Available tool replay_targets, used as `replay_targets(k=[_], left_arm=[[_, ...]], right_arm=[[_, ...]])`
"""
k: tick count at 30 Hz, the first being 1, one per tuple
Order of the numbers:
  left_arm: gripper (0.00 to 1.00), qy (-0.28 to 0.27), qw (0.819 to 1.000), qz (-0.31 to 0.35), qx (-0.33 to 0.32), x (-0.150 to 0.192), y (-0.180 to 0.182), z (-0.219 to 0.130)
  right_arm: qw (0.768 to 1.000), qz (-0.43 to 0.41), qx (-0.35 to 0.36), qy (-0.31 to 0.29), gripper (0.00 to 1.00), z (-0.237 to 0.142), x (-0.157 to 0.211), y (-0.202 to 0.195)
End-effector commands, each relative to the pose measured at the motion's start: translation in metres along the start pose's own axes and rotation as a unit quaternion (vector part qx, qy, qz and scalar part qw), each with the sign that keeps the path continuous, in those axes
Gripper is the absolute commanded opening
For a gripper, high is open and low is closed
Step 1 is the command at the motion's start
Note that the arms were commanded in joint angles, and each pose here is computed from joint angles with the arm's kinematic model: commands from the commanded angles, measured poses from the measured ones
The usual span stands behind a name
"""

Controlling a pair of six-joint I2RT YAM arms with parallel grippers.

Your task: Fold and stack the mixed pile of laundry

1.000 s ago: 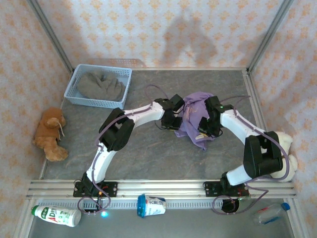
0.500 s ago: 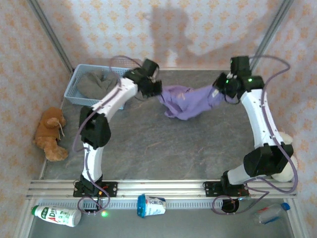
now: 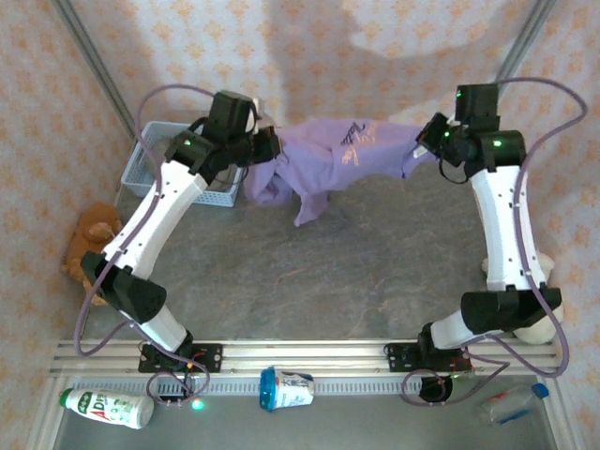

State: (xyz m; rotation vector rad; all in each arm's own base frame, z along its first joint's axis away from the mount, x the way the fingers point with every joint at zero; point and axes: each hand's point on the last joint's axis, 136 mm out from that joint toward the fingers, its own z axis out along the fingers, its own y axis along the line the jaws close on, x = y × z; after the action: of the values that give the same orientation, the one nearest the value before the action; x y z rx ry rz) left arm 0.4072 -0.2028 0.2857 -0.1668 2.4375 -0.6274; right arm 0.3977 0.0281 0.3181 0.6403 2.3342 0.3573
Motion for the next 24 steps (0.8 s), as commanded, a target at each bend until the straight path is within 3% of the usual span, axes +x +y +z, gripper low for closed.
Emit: replay_targets(k=[1, 2, 3, 6, 10, 17, 21, 24], left_arm=[[0.58, 0.083, 0.993, -0.047, -0.070, 0.045, 0.045, 0.067], [0.62, 0.104, 0.989, -0.056, -0.085, 0.057, 0.053, 0.078], [0.64, 0.115, 0.987, -0.061, -0.095, 0.065, 0.058, 0.083], [0.71, 0.099, 0.987, -0.062, -0.113, 0.067, 0.064, 0.078], [0.75, 0.073, 0.985, -0.060, -0.147, 0.064, 0.079, 0.068], [0.74, 0.101, 0.969, -0.103, -0.200, 0.091, 0.120, 0.090], [0.74, 0.094, 0.967, -0.122, -0.203, 0.092, 0.125, 0.108], [0.72, 0.083, 0.965, -0.128, -0.214, 0.086, 0.131, 0.122]], right_arm=[[0.999, 0.013, 0.034, 0.021, 0.21, 0.069, -0.007, -0.021], [0.998, 0.020, 0.034, 0.041, 0.49, 0.086, -0.007, -0.022], [0.997, 0.023, 0.037, 0.065, 0.60, 0.101, -0.006, -0.023], [0.995, 0.021, 0.042, 0.089, 0.68, 0.114, -0.001, -0.021], [0.994, 0.003, 0.039, 0.106, 0.69, 0.103, 0.033, -0.024], [0.978, -0.049, 0.062, 0.190, 0.68, 0.079, 0.151, -0.048], [0.970, 0.009, 0.084, 0.230, 0.68, 0.090, 0.205, -0.076], [0.969, 0.044, 0.088, 0.227, 0.68, 0.100, 0.219, -0.085]])
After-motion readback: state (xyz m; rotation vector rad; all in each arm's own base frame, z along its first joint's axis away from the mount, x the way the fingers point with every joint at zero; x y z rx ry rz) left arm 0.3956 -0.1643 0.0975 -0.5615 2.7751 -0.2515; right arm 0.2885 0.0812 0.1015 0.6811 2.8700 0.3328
